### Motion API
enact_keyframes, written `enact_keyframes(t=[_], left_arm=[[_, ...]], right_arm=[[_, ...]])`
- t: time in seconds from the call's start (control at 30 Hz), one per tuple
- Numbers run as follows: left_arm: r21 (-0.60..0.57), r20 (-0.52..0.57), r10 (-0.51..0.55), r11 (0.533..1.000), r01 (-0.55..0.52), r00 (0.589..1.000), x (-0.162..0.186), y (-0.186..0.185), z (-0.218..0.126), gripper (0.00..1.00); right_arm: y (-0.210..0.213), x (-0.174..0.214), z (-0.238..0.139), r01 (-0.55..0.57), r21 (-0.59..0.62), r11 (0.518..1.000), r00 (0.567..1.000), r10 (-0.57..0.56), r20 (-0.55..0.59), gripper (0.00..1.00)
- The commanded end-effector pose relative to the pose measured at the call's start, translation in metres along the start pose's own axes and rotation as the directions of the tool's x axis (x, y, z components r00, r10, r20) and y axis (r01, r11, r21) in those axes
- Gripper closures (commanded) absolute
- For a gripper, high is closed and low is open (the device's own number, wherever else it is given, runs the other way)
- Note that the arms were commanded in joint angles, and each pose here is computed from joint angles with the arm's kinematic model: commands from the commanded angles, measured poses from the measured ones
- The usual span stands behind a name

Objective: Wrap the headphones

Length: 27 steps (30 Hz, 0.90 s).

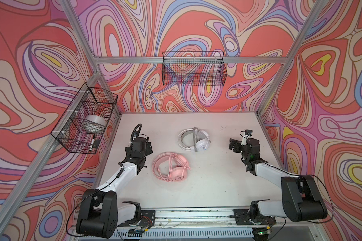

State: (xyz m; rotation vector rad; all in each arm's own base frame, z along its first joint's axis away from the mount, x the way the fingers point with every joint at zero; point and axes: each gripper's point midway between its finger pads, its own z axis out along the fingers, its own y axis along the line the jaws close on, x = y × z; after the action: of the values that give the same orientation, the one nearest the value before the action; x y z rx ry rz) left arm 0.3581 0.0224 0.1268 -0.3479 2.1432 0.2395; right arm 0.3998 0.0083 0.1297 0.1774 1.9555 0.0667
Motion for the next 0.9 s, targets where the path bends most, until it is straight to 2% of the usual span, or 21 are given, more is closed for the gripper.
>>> enact_keyframes(t=[0.0,0.1,0.23,0.37,0.57,0.67,0.87], left_arm=[[-0.007,0.087,-0.026,1.0,0.027,0.996,-0.014,0.003,0.004,0.0],[0.016,0.143,-0.03,0.999,0.028,0.989,-0.015,0.001,0.007,0.0],[-0.005,0.197,-0.036,0.999,0.038,0.98,0.001,0.011,0.012,0.0],[-0.008,0.202,-0.033,0.999,0.035,0.979,0.006,0.012,0.016,0.0],[-0.041,0.261,0.043,0.999,-0.034,0.964,-0.005,0.014,0.024,0.0],[-0.007,0.256,0.017,1.0,-0.015,0.966,0.001,0.013,0.035,0.0],[0.068,0.246,0.045,0.996,-0.063,0.968,0.003,-0.001,0.04,0.0]], right_arm=[[-0.017,-0.015,0.0,0.025,0.088,0.996,0.99,-0.037,0.137,0.01],[-0.025,-0.007,0.002,0.034,0.127,0.991,0.987,-0.054,0.154,0.02],[-0.03,-0.004,0.002,0.049,0.154,0.987,0.977,-0.079,0.197,0.02],[-0.031,0.001,0.011,0.059,0.151,0.987,0.974,-0.09,0.206,0.01],[-0.033,0.015,0.021,0.062,0.156,0.986,0.974,-0.094,0.208,0.02],[-0.033,0.016,0.023,0.063,0.155,0.986,0.976,-0.093,0.198,0.02],[-0.031,0.018,0.033,0.079,0.155,0.985,0.984,-0.102,0.149,0.02]])
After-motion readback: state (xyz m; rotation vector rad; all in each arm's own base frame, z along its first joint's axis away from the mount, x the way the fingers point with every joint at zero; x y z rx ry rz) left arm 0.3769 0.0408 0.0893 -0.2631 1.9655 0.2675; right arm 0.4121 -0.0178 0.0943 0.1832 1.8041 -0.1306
